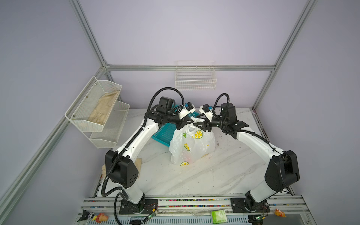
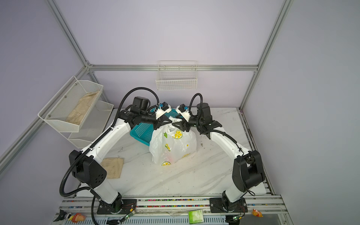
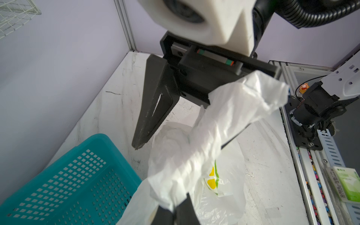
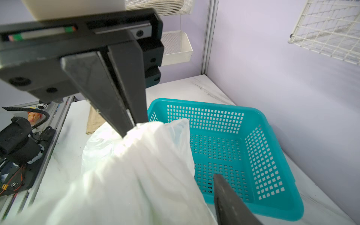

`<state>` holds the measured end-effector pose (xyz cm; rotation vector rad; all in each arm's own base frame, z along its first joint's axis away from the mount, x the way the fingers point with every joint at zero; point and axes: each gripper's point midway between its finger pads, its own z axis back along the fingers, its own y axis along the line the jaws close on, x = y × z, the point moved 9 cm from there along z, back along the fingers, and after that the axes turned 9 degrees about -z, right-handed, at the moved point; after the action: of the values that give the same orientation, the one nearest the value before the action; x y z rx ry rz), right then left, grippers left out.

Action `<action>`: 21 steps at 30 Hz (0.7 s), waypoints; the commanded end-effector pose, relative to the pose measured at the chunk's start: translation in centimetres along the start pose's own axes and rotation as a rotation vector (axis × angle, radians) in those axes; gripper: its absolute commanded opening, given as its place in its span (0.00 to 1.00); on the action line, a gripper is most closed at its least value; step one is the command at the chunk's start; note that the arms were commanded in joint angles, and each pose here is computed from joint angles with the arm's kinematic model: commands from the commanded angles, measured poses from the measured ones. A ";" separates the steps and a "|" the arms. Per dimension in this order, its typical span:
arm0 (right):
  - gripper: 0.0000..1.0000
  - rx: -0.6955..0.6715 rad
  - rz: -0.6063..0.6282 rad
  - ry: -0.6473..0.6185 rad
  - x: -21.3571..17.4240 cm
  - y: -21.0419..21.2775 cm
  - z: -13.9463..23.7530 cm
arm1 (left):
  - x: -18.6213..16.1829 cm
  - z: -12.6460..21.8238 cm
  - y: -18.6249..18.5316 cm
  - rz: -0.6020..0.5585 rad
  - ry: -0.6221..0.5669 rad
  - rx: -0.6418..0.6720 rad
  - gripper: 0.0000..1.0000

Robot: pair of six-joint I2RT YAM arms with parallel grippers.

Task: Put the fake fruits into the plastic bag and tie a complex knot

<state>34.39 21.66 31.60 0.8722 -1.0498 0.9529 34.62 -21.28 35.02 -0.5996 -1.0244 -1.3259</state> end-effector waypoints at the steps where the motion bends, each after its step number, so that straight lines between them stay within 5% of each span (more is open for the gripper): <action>1: 0.52 0.001 0.031 0.025 -0.1 -0.2 -0.5 | 2.6 1.5 -0.7 -0.090 -0.069 0.016 0.00; 13: 0.15 -0.009 0.022 0.040 -0.7 -0.2 -1.2 | 2.3 1.2 -0.5 -0.077 -0.047 0.031 0.00; 16: 0.04 -0.027 0.031 0.022 -0.5 -0.1 -0.9 | 1.8 1.2 -0.5 -0.066 -0.013 0.062 0.16; 21: 0.00 -0.014 0.039 -0.003 0.0 0.5 -0.3 | -0.2 1.6 -1.0 -0.090 0.074 0.137 0.36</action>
<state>34.54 22.44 30.36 0.8447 -1.0222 0.9552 34.51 -20.90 34.74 -0.4898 -1.0328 -1.3166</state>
